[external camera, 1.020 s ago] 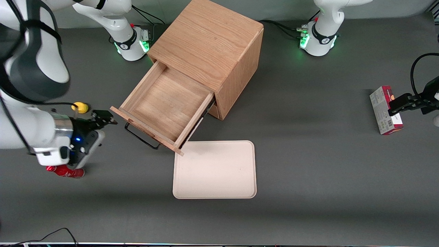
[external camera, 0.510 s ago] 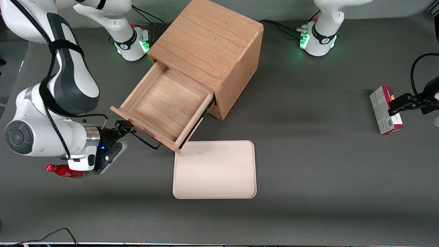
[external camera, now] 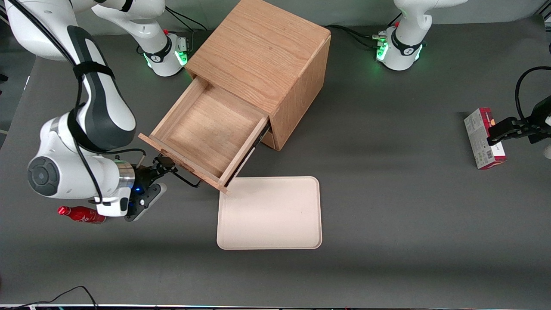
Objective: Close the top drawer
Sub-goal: 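Lower the right gripper against the drawer front beside the black handle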
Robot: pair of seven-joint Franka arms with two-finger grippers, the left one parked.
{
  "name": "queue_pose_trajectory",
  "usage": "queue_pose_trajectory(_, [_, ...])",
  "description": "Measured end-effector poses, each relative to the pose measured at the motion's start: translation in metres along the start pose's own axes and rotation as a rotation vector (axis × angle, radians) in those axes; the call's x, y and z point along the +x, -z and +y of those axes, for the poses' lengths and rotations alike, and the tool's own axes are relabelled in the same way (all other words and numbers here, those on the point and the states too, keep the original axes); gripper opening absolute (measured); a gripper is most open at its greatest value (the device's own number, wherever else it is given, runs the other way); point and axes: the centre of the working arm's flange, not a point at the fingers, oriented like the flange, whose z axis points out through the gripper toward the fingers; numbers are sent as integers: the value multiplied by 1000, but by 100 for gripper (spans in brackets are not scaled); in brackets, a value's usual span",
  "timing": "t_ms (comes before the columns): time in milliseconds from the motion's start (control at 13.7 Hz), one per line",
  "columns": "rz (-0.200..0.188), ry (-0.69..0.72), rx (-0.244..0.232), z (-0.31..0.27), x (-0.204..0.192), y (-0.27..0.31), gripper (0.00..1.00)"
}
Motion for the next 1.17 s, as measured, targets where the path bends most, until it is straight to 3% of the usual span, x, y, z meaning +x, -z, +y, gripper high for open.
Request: queue_pose_trajectory(1166, [19,-55,19,-4,-7,-24,100])
